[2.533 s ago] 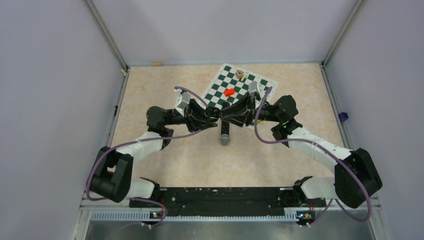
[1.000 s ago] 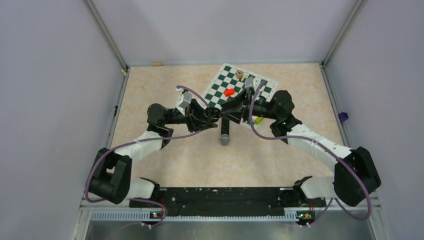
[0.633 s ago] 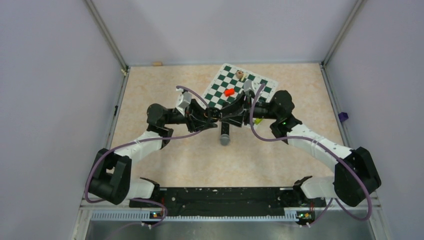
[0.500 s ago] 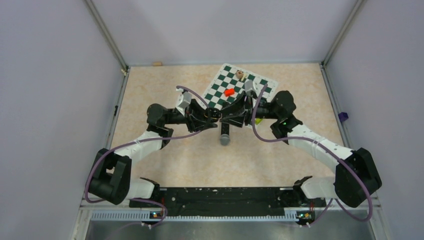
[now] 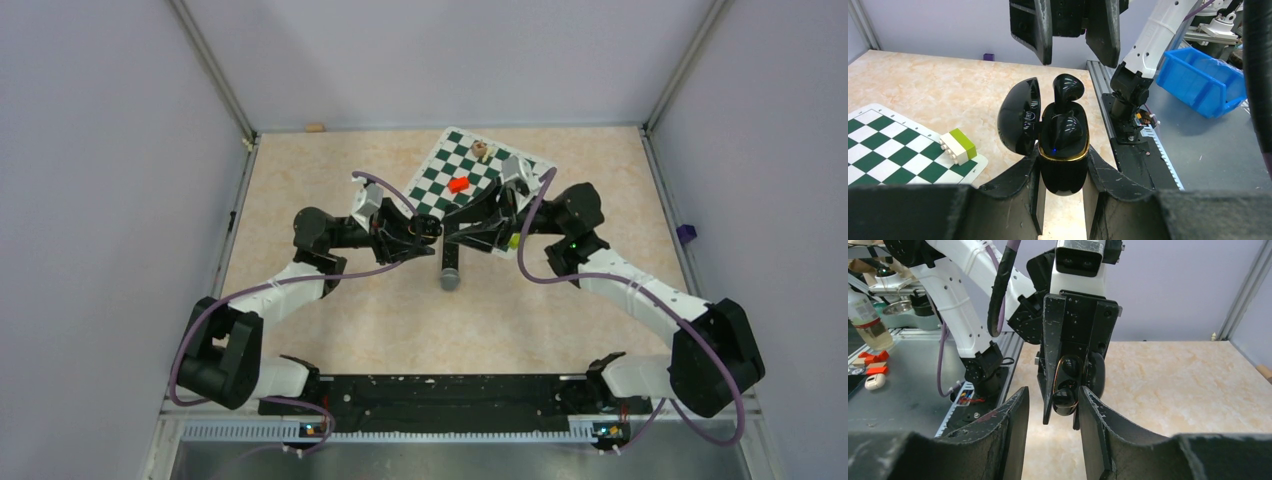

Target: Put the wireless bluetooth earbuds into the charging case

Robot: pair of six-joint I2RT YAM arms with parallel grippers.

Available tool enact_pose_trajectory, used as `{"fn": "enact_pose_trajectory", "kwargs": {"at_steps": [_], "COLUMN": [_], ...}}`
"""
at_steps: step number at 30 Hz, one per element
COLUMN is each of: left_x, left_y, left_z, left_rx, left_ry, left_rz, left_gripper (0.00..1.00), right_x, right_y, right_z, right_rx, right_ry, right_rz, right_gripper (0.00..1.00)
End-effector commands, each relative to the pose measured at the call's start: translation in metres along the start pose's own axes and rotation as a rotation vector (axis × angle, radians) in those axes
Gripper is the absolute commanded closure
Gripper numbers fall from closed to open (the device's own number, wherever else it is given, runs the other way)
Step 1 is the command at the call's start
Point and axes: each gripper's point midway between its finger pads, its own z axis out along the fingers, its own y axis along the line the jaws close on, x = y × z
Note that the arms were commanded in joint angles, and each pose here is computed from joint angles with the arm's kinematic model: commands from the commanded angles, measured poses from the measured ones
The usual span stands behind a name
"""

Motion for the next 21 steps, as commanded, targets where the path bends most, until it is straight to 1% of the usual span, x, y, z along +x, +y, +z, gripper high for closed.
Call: {"fn": "enact_pose_trajectory", "kwargs": {"at_steps": [1, 9, 21], "left_x": [-0.021, -0.022, -0.021], "left_y": [-0.003, -0.003, -0.002], "left_z": [0.003, 0.003, 0.003], "left_rx": [0.003, 0.003, 0.003], "left_ry": [-0.031, -0.032, -0.030], "left_rz": [0.079, 0.081, 0.079], "left_gripper": [1.00, 1.00, 1.00], "right_x": [-0.028, -0.013, -0.003], "right_y": [0.009, -0.024, -0.013], "right_z": [-0.004, -0.005, 0.009], "right_rx": [-0.023, 0.126, 0.068], "right_ry": [-0.051, -0.017, 0.001], "right_rz": [-0.095, -0.076, -0.050], "right_gripper": [0.59, 0.59, 0.60]}}
